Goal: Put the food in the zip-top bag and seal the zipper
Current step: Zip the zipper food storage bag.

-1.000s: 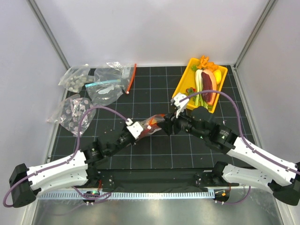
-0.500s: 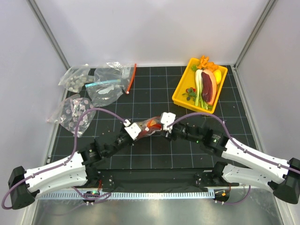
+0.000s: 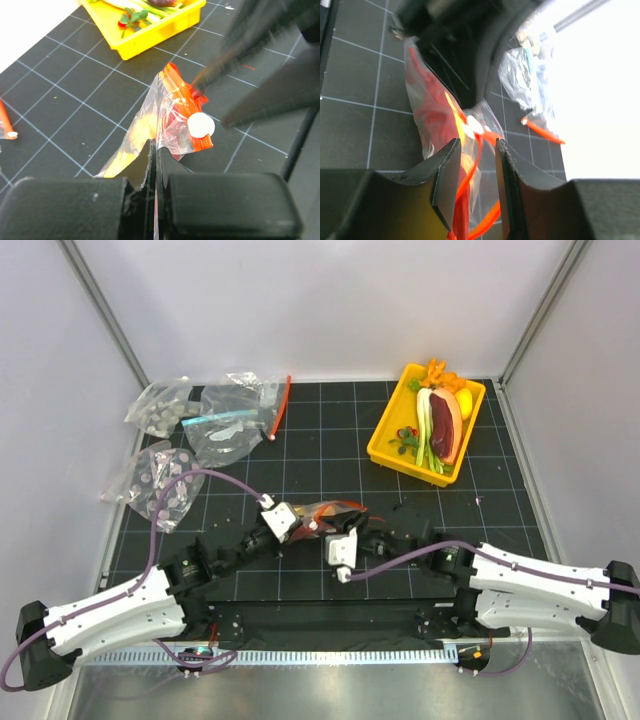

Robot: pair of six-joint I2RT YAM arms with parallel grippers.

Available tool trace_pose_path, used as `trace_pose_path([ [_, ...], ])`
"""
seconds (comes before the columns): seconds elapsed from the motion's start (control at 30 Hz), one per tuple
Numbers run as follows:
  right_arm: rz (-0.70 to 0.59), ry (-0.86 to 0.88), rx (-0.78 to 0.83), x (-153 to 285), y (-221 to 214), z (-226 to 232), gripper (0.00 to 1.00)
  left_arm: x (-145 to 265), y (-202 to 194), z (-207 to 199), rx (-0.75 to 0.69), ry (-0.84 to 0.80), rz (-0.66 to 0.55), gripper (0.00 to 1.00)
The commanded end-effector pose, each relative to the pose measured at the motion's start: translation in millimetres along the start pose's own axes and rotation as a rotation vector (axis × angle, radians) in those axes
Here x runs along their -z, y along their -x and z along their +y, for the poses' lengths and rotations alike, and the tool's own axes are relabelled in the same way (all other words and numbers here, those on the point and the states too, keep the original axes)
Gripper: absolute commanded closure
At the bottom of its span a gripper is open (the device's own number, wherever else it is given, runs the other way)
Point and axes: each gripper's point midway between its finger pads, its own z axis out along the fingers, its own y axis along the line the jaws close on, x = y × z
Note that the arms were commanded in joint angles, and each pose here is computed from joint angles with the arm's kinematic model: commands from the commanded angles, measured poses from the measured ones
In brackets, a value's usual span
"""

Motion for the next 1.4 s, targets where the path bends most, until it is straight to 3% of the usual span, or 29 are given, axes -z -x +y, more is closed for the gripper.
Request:
trace_pose_path([
  [0.0, -0.014, -0.049, 0.133, -6.2, 20.6, -9.5, 0.60, 2.4, 30.5, -4.1, 0.046, -0.036, -0.070, 1.00],
  [0.4, 0.071, -0.105, 0.236, -15.0, 20.3, -8.0, 0.55, 4.0, 32.6, -11.8, 0.058, -0.079, -0.063, 1.00],
  [0.5, 0.070, -0.135, 0.230, -12.6, 22.4, -13.3, 0.63, 4.5, 31.8, -13.8, 0.059, -0.091, -0.059, 1.00],
  [0.6, 0.054, -0.147, 0.210, -9.7, 25.9, -15.6, 0.89, 4.7, 31.3, -13.0, 0.058, -0.086, -0.059, 1.00],
  [0.67, 0.043, -0.140, 0.205, -7.3, 28.4, -15.1, 0.97, 4.5, 30.9, -12.5, 0.056, -0.083, -0.058, 1.00],
  [0.77, 0.062, -0.130, 0.197, -5.2, 25.7, -14.2, 0.99, 4.4, 31.6, -12.4, 0.058, -0.083, -0.061, 0.99],
  [0.8, 0.064, -0.125, 0.194, -5.2, 25.5, -13.2, 0.99, 4.6, 32.4, -12.3, 0.058, -0.082, -0.064, 0.97],
  [0.87, 0.056, -0.124, 0.167, -4.5, 27.0, -12.3, 0.99, 5.8, 32.9, -12.1, 0.060, -0.082, -0.069, 0.80],
  [0.9, 0.057, -0.132, 0.156, -4.0, 26.9, -13.7, 0.99, 6.3, 33.7, -11.9, 0.061, -0.081, -0.075, 0.67],
  [1.03, 0.051, -0.127, 0.063, -2.8, 26.7, -16.5, 0.99, 8.8, 35.1, -10.3, 0.059, -0.073, -0.099, 0.51],
  [1.37, -0.025, -0.111, -0.137, 3.0, 28.3, -23.7, 0.99, 11.9, 44.7, -17.5, 0.040, -0.121, -0.151, 0.50],
])
